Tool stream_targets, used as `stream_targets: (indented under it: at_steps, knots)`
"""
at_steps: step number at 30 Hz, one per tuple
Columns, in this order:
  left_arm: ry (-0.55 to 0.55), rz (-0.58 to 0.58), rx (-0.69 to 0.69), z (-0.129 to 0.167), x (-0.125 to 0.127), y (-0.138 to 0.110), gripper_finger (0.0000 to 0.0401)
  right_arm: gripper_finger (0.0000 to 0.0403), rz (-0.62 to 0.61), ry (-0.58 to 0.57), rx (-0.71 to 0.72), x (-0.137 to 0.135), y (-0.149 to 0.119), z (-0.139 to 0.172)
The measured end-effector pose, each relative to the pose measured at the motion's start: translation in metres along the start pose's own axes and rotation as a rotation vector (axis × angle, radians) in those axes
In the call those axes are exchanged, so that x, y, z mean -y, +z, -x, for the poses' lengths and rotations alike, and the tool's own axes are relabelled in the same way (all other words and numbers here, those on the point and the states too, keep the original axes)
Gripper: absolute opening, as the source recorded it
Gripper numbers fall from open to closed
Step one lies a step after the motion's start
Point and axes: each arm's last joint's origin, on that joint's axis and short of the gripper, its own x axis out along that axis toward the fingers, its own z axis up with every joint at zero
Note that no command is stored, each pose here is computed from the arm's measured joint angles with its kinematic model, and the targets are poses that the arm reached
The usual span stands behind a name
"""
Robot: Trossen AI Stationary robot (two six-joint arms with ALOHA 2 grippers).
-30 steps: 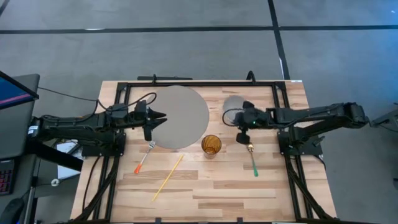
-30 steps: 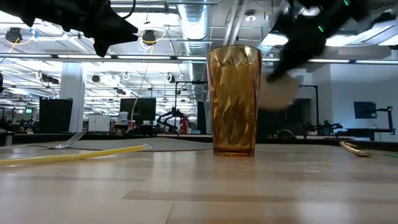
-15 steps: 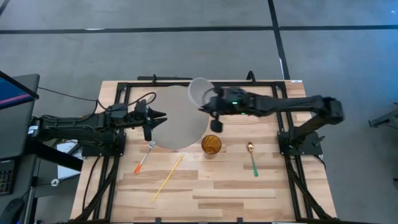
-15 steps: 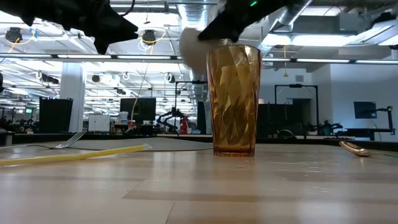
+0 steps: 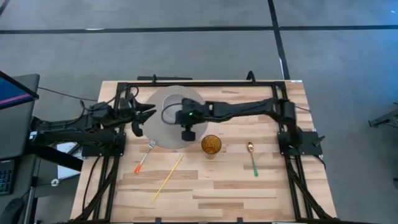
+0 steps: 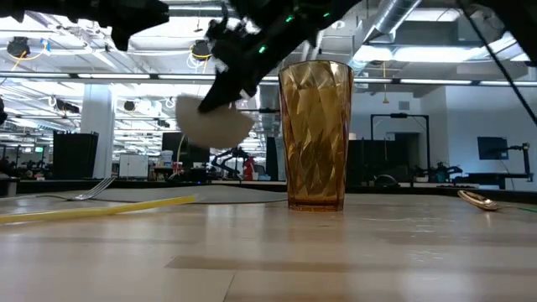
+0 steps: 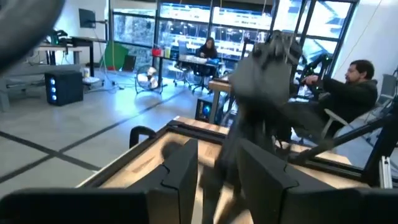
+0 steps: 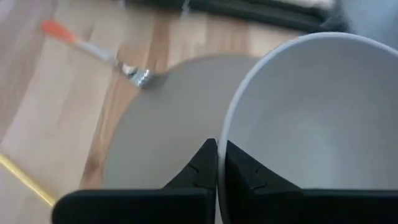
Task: Pick & Place Utensil
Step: Put the bowl on the table placemat
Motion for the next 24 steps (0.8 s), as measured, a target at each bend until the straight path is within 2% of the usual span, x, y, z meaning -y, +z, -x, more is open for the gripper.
stream_targets:
  at_steps: [3,7,10,15,24]
  knots:
    - [0.002,-0.003,-0.016,0.0,0.0,-0.005,0.0112,0.0004,0.013,0.028,-0.063,-0.01,-0.003,-0.02]
    - [0.003,-0.006,-0.032,-0.001,-0.001,-0.01,0.0112,0.0009,0.023,0.061,-0.048,-0.025,0.008,-0.031]
    - [0.003,0.002,-0.028,-0.001,-0.001,-0.009,0.0112,0.0009,0.035,0.1,-0.08,-0.034,0.005,-0.042]
    - [0.003,0.021,-0.028,-0.001,-0.001,-0.009,0.0112,0.0008,0.035,0.103,-0.132,-0.035,-0.005,-0.057]
    - [0.003,0.021,-0.028,-0.001,-0.001,-0.009,0.0112,0.0039,0.019,0.105,-0.184,-0.033,-0.01,-0.057]
